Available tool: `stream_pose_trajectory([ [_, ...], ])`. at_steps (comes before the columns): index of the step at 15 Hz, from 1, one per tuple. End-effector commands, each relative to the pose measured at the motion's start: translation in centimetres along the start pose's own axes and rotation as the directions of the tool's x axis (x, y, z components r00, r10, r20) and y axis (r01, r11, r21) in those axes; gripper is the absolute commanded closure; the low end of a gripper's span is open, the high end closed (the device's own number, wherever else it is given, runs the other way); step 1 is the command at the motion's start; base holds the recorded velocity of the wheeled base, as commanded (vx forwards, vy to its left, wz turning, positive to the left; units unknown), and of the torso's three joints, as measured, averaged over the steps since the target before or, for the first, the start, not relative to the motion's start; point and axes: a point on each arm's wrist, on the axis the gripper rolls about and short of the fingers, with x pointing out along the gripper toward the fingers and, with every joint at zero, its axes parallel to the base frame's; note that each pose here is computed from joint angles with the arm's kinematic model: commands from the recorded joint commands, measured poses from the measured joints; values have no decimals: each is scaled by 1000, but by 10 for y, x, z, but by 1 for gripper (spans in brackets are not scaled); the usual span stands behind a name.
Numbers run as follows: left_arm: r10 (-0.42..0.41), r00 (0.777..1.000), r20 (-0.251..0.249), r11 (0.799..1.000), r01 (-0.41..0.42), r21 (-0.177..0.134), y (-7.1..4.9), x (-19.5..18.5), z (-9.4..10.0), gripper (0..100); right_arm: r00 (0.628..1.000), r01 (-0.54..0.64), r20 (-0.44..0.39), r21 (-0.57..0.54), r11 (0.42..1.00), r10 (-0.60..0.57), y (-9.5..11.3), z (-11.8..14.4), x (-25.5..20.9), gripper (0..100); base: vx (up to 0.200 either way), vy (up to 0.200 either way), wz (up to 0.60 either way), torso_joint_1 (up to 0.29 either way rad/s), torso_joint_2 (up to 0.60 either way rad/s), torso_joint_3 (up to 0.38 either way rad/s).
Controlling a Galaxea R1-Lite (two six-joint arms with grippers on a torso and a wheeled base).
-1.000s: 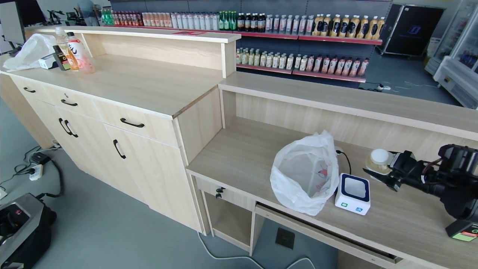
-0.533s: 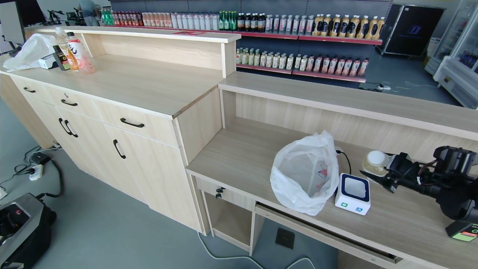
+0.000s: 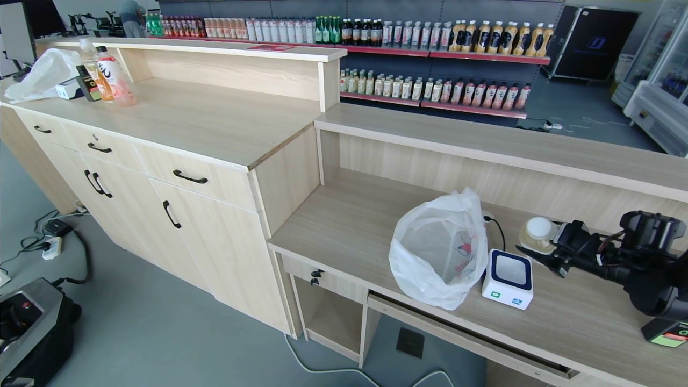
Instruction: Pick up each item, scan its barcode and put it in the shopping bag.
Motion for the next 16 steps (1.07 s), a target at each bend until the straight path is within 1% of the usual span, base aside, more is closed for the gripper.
stream_pose_trajectory([
  [1, 1, 1000, 0, 1000, -1, 0, 0, 0, 0, 0, 1000, -7, 1, 4, 1000, 7, 2, -1, 2, 100, 0, 0, 0, 0, 0, 0],
  [5, 0, 1000, 0, 1000, 0, 0, 0, 0, 0, 0, 1000, -14, 19, -2, 1000, 14, 3, 1, 10, 100, 0, 0, 0, 0, 0, 0],
  [11, 0, 1000, 0, 1000, 0, 0, 0, 0, 0, 0, 1000, -19, 22, 0, 1000, 19, 5, -2, 14, 100, 0, 0, 0, 0, 0, 0],
  [13, 1, 1000, 0, 1000, -1, 0, 0, 0, 0, 0, 1000, -10, 26, 4, 1000, 10, 1, 0, 14, 100, 0, 0, 0, 0, 0, 0],
  [15, 1, 1000, 0, 1000, -1, 0, 0, 0, 0, 0, 998, 31, 48, 49, 998, -33, -18, 19, 5, 100, 0, 0, 0, 0, 0, 0],
  [16, 1, 1000, 0, 1000, -1, 0, 0, 0, 0, 0, 994, 97, 42, 155, 983, -105, -37, 47, -14, 100, 0, 0, 0, 0, 0, 0],
])
